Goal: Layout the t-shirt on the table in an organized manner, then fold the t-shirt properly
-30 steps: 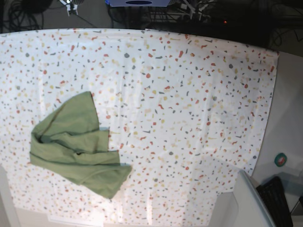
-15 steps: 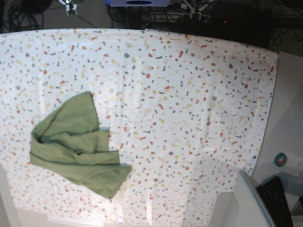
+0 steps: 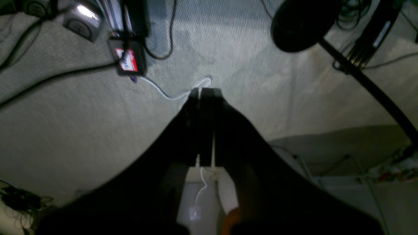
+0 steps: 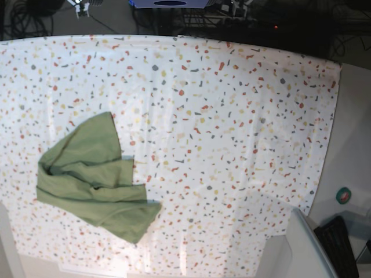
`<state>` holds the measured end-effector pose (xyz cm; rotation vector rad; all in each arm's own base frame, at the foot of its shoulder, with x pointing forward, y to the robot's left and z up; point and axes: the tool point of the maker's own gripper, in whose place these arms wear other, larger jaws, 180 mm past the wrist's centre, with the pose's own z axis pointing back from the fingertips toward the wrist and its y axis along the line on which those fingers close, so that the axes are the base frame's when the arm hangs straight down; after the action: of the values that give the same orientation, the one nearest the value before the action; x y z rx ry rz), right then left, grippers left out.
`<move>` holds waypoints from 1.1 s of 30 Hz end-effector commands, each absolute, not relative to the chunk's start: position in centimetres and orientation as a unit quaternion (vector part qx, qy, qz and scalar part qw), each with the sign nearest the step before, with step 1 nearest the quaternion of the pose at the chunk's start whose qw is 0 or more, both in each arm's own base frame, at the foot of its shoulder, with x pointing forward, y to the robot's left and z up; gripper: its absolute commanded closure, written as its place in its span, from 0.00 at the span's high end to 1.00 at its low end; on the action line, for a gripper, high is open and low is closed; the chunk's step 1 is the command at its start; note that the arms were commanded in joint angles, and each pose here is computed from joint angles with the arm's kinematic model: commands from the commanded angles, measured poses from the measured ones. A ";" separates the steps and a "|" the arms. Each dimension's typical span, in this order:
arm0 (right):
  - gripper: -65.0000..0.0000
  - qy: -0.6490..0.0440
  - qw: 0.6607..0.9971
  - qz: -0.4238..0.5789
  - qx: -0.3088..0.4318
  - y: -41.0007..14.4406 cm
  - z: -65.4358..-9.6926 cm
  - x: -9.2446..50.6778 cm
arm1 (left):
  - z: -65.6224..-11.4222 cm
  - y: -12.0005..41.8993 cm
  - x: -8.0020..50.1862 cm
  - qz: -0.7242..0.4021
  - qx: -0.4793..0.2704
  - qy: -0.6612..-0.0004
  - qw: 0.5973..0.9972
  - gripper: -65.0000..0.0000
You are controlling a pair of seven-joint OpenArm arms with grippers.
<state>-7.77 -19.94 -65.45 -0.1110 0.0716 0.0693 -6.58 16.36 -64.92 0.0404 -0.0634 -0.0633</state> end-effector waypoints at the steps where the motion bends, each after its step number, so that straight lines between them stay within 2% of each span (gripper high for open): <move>1: 0.00 0.044 0.996 0.036 -0.066 -21.2 -65.0 -9.3 | -64.6 17.1 -7.1 -0.037 0.027 -0.035 0.998 0.00; 8: 0.00 0.047 0.996 0.018 -0.078 -22.3 -63.4 -12.1 | -63.5 17.8 -7.2 -0.045 0.031 -0.059 0.997 0.00; 12: 0.00 0.017 0.995 -0.015 -0.101 -24.0 -61.5 -12.2 | -62.0 18.0 -6.4 -0.053 0.031 -0.093 0.994 0.00; 18: 0.00 0.004 0.993 -0.013 -0.119 -25.2 -57.8 -11.9 | -58.7 17.3 -5.4 -0.064 0.024 -0.146 0.987 0.00; 23: 0.00 -0.047 0.986 -0.035 -0.154 -27.3 -53.1 -8.9 | -53.7 19.2 -3.1 -0.099 0.034 -0.213 0.971 0.00; 27: 0.00 -0.088 0.980 -0.030 -0.177 -28.4 -48.3 -5.0 | -48.1 18.4 -0.9 -0.135 0.021 -0.274 0.952 0.00; 33: 0.00 -0.201 0.962 -0.018 -0.186 -27.7 -42.5 4.4 | -42.9 16.4 3.1 -0.141 0.004 -0.350 0.926 0.00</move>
<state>4.05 -27.08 -43.18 -0.3544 -0.3821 -0.0479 3.52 16.30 -43.15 0.0068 -0.7183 -0.2877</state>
